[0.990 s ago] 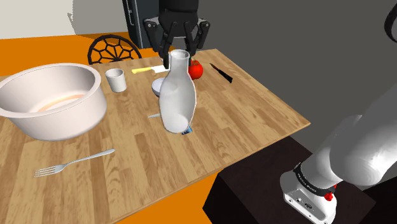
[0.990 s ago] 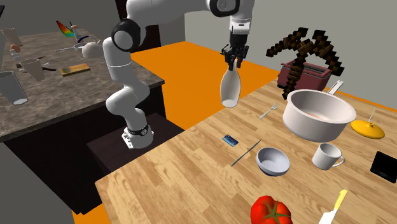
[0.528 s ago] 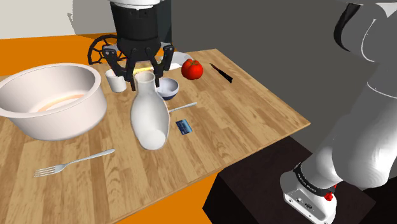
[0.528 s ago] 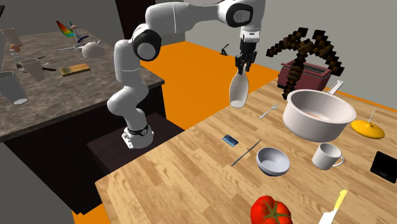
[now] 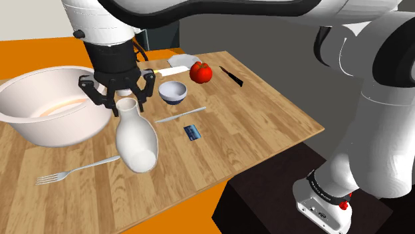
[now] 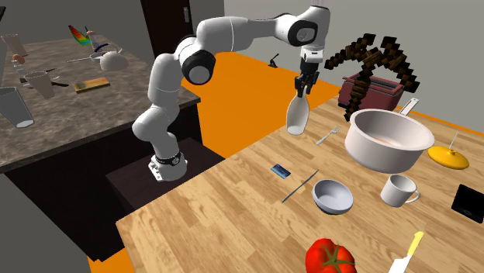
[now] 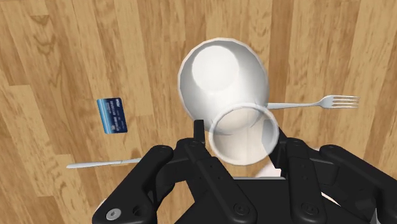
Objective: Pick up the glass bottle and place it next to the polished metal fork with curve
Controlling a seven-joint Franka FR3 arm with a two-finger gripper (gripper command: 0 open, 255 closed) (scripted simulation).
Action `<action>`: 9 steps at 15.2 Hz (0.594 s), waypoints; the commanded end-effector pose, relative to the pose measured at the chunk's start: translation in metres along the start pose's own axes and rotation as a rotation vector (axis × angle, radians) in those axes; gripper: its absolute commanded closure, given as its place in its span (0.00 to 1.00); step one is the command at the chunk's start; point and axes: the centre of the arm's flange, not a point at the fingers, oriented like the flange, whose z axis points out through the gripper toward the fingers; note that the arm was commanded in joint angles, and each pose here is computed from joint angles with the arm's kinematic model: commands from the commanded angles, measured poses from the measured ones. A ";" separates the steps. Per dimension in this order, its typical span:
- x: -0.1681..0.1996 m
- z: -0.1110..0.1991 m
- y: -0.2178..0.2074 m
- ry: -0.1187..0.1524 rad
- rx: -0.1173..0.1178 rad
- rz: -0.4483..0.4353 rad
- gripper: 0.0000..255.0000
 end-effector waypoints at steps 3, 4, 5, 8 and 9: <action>0.000 0.021 0.000 0.001 0.001 0.000 1.00; 0.000 0.026 0.000 0.001 0.001 0.000 1.00; 0.000 0.031 0.000 0.001 0.001 0.000 1.00; 0.000 0.047 0.000 0.001 0.001 0.000 1.00; 0.000 0.052 0.000 0.001 0.001 0.000 1.00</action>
